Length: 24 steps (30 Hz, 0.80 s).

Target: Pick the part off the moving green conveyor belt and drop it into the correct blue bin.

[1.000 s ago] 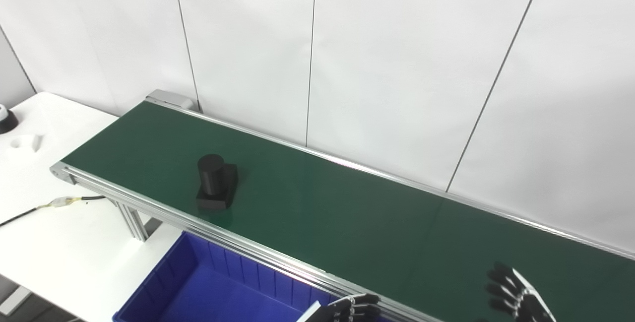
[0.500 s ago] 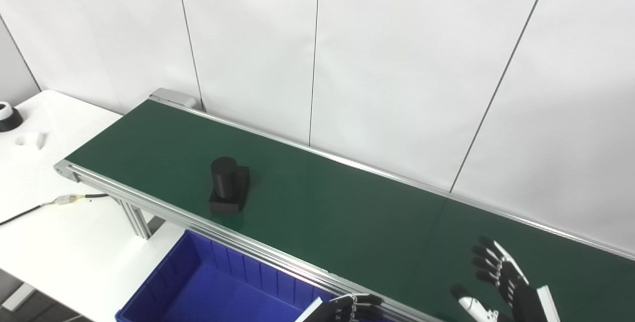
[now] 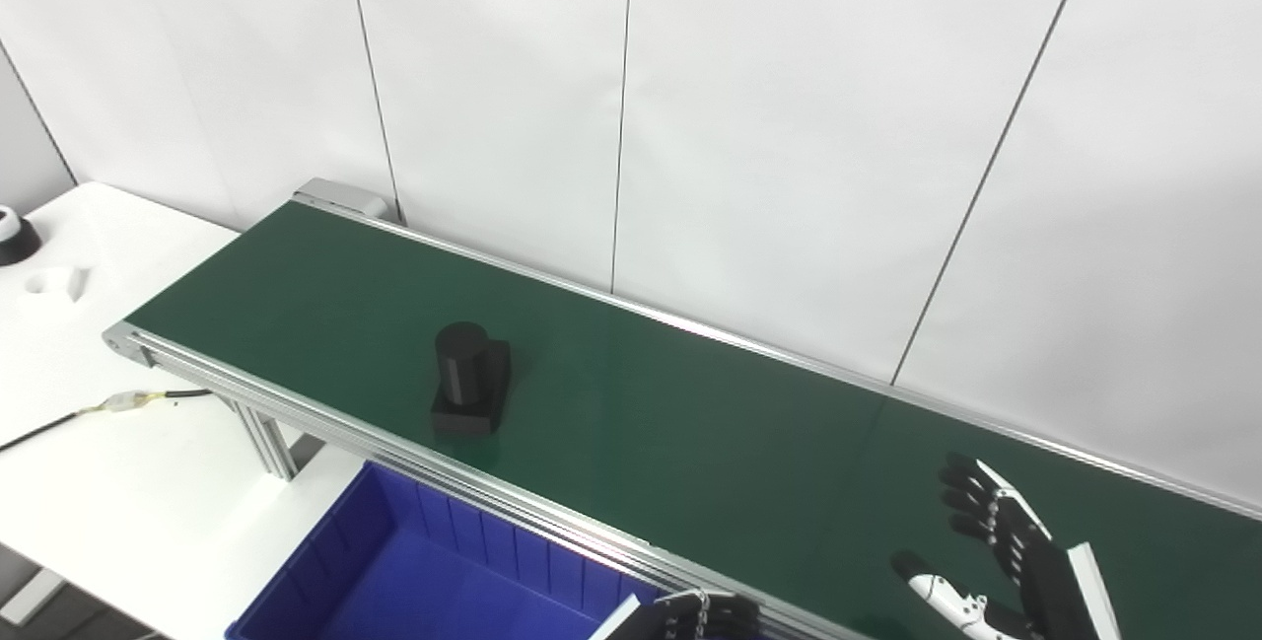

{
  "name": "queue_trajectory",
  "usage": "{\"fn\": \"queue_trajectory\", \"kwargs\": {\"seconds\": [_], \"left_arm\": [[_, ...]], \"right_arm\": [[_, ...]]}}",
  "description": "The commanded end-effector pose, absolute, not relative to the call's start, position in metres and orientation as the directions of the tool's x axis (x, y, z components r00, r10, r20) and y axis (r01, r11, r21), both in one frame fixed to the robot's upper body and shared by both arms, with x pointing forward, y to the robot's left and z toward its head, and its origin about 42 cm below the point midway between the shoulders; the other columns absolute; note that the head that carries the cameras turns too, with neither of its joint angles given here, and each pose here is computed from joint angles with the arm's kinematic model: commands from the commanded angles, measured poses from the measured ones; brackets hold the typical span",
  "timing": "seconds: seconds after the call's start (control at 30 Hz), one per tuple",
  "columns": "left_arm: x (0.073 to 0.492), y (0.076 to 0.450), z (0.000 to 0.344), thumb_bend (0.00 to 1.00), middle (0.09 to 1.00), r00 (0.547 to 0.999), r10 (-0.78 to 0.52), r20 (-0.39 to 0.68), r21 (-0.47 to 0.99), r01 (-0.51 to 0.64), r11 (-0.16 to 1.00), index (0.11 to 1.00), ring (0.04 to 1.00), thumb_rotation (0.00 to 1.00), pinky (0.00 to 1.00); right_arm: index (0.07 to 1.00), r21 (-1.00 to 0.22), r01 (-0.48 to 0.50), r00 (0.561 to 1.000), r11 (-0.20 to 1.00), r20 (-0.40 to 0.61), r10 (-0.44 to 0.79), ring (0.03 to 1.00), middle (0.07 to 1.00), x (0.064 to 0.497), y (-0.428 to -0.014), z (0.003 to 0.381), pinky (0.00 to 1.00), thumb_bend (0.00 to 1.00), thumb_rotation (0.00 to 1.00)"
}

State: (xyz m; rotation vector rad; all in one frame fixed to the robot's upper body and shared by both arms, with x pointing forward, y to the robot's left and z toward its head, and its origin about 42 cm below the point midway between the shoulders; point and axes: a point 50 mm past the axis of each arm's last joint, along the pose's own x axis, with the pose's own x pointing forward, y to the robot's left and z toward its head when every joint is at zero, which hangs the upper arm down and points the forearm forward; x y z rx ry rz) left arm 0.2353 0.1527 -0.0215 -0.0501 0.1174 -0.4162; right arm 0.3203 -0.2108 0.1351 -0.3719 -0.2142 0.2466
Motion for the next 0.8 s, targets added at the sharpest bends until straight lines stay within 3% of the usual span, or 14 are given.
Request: {"fn": "queue_trajectory", "kwargs": {"seconds": [0.0,0.77], "left_arm": [[0.247,0.143,-0.01,0.98,0.802,0.907,-0.418,-0.044,-0.076,0.414,0.907,0.834,0.783,0.28,0.72],[0.246,0.146,-0.009,0.99,0.789,0.906,-0.421,-0.035,-0.061,0.419,0.906,0.831,0.766,0.31,0.69]], "right_arm": [[0.84,-0.396,-0.187,0.931,0.899,0.219,0.29,0.808,0.831,0.326,-0.208,0.151,0.76,0.6,0.25],[0.854,-0.422,-0.205,0.913,0.883,0.242,0.328,0.805,0.825,0.337,-0.196,0.158,0.75,0.62,0.31]]}}
